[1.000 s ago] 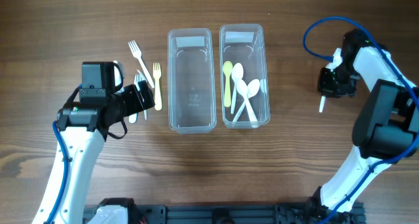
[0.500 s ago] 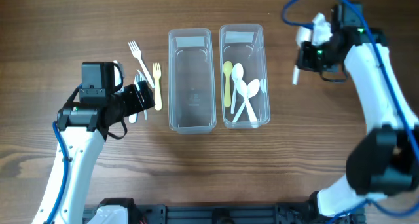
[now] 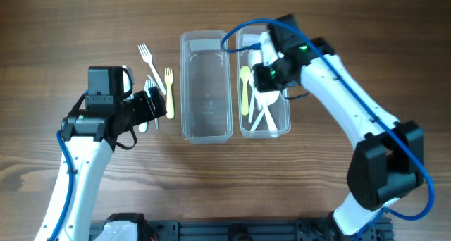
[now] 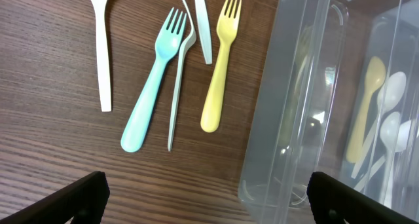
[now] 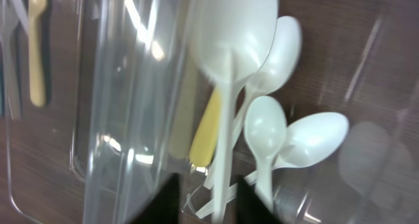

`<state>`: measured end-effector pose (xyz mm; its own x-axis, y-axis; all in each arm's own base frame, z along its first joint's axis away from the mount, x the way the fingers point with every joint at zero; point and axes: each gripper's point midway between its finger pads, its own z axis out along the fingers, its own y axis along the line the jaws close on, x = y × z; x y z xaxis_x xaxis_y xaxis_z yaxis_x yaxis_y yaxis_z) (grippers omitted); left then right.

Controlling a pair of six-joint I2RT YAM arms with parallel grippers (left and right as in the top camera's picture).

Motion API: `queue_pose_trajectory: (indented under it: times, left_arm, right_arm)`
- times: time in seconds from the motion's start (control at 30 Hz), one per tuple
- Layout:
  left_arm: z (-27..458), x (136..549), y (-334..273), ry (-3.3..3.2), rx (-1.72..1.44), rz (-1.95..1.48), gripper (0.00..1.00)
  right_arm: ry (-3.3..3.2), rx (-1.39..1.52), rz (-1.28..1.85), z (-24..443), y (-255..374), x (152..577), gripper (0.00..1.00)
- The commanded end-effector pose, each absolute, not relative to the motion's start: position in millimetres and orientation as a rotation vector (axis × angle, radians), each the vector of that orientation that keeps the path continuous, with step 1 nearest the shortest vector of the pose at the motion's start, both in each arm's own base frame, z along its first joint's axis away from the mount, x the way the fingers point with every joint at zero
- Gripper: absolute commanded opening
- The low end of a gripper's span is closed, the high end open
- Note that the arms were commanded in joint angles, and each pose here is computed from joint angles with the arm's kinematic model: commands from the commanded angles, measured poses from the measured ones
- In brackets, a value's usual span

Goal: Pack container
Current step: 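Place the last white spoon into the right container, then park the right arm aside and grasp a white fork with the left gripper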

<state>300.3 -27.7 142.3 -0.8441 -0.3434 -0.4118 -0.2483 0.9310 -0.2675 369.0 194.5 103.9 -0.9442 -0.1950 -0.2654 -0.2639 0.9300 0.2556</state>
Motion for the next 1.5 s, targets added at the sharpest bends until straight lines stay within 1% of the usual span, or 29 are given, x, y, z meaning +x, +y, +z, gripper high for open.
queue_pose_trajectory:
  times: [0.0, 0.07, 0.1, 0.2, 0.27, 0.37, 0.47, 0.6, 0.63, 0.83, 0.93, 1.0, 1.1, 1.17, 1.3, 1.4, 1.47]
  left_arm:
    - [147, 304, -25, 2.611, -0.406, -0.267, 1.00]
    - [147, 304, -25, 2.611, -0.405, -0.267, 1.00]
    - [147, 304, -25, 2.611, -0.406, -0.268, 1.00]
    - [147, 304, -25, 2.610, -0.407, -0.268, 1.00]
    - [147, 304, -29, 2.612, -0.414, -0.301, 1.00]
    - [148, 293, -54, 2.657, -0.372, -0.499, 1.00]
    - [151, 288, -69, 2.671, -0.347, -0.620, 1.00]
    - [149, 288, -65, 2.673, -0.356, -0.587, 0.99]
    - [147, 288, -59, 2.676, -0.370, -0.539, 0.99]
    - [129, 280, -3, 2.736, -0.510, -0.072, 0.99]
    - [141, 287, -14, 2.745, -0.488, -0.161, 1.00]
    - [155, 299, -11, 2.691, -0.460, -0.148, 0.99]
    - [177, 322, 2, 2.614, -0.506, -0.148, 0.95]
    - [179, 332, 16, 2.636, -0.577, -0.131, 0.93]
    - [159, 360, 46, 2.827, -0.644, -0.080, 0.93]
    - [126, 384, 54, 2.974, -0.513, -0.056, 0.92]
    - [100, 387, 55, 3.047, -0.447, -0.047, 0.93]
  right_arm:
    - [2.780, -0.312, 0.326, 127, 188, 381, 0.51]
    - [2.692, -0.274, 0.313, 159, 178, 390, 0.64]
    - [2.630, -0.241, 0.316, 184, 168, 395, 0.69]
    - [2.488, -0.123, 0.263, 237, 127, 402, 0.80]
    - [2.407, -0.061, 0.191, 266, 87, 402, 0.86]
    - [2.352, 0.034, 0.105, 288, 31, 397, 0.88]
    - [2.377, 0.191, 0.058, 283, -19, 390, 0.89]
    - [2.439, 0.319, 0.023, 267, -55, 379, 0.89]
    - [2.451, 0.327, 0.017, 264, -59, 378, 0.99]
    - [2.480, 0.340, 0.011, 254, -63, 379, 0.99]
    - [2.479, 0.340, 0.010, 255, -63, 379, 1.00]
    - [2.479, 0.340, 0.010, 254, -63, 379, 0.99]
    - [2.479, 0.340, 0.010, 255, -63, 379, 1.00]
    - [2.479, 0.340, 0.010, 255, -63, 379, 0.99]
    - [2.479, 0.340, 0.010, 255, -63, 379, 0.99]
    - [2.479, 0.340, 0.010, 255, -63, 379, 0.99]
    - [2.479, 0.340, 0.010, 255, -63, 379, 0.99]
